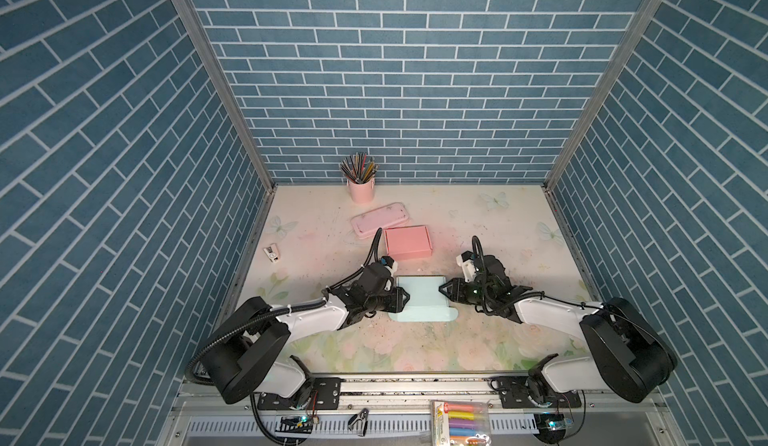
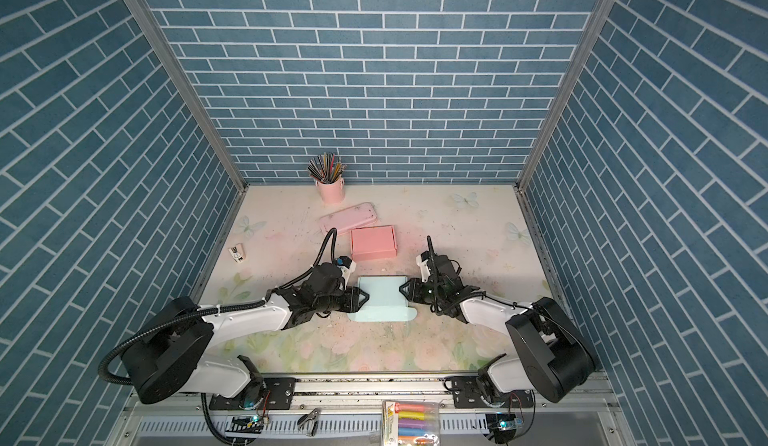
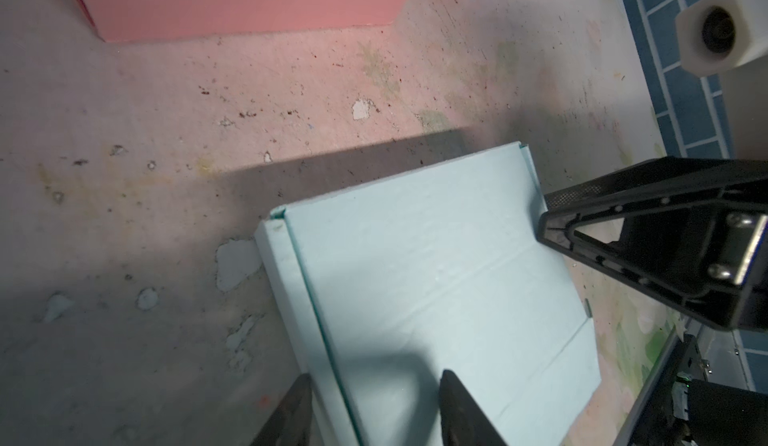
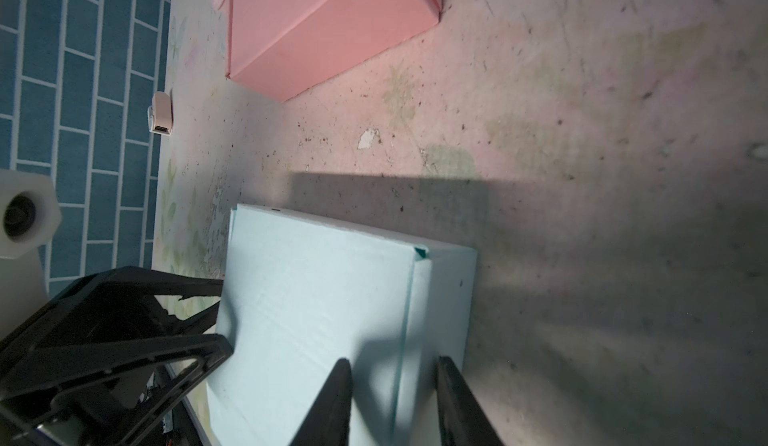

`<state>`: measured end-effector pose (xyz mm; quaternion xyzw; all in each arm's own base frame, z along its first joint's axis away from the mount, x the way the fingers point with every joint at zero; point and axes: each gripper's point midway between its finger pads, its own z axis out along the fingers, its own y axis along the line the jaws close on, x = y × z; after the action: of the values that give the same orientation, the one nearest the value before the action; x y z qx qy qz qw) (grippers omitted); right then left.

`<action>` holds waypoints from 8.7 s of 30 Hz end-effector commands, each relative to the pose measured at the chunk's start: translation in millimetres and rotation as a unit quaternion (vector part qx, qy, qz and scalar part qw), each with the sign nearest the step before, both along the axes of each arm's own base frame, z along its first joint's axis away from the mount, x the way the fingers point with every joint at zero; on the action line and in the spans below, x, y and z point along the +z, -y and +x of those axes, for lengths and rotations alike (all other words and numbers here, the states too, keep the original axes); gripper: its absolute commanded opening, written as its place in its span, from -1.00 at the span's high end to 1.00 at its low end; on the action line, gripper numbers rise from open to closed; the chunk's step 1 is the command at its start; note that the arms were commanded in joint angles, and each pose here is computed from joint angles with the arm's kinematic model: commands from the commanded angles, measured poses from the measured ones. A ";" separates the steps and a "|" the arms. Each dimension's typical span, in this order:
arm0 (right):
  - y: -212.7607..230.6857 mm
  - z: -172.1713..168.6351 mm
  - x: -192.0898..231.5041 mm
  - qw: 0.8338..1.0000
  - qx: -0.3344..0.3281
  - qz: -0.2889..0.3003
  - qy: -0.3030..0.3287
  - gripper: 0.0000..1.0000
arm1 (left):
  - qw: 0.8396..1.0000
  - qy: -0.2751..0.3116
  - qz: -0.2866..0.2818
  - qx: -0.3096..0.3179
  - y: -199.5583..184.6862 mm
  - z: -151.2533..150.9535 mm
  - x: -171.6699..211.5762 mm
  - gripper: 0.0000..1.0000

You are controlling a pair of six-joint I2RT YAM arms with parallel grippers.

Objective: Fold the paper box

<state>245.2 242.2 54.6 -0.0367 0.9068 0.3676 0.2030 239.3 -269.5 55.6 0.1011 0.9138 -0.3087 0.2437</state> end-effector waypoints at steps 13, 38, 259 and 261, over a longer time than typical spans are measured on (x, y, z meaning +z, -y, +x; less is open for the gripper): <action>1.2 -0.6 -3.0 1.000 0.010 -0.018 0.007 0.35 | 1.000 -0.006 0.018 0.004 -4.6 0.6 -16.5 0.17; 23.3 -25.7 39.2 0.996 -0.002 -0.077 0.044 -0.37 | 0.999 0.047 0.016 0.018 -22.5 -9.0 35.4 -0.21; 5.1 -74.9 -10.4 0.980 0.035 -0.191 0.033 -0.16 | 0.997 -0.003 0.007 -0.075 21.0 78.8 5.0 -0.26; 4.7 -75.0 -11.0 0.981 0.035 -0.189 0.032 -0.16 | 0.997 -0.007 0.006 -0.077 20.9 75.3 2.2 -0.25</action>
<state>172.5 234.8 42.7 -0.1341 0.9510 0.1803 0.2123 320.8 -288.0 59.0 0.1579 0.9106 -0.3113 0.2213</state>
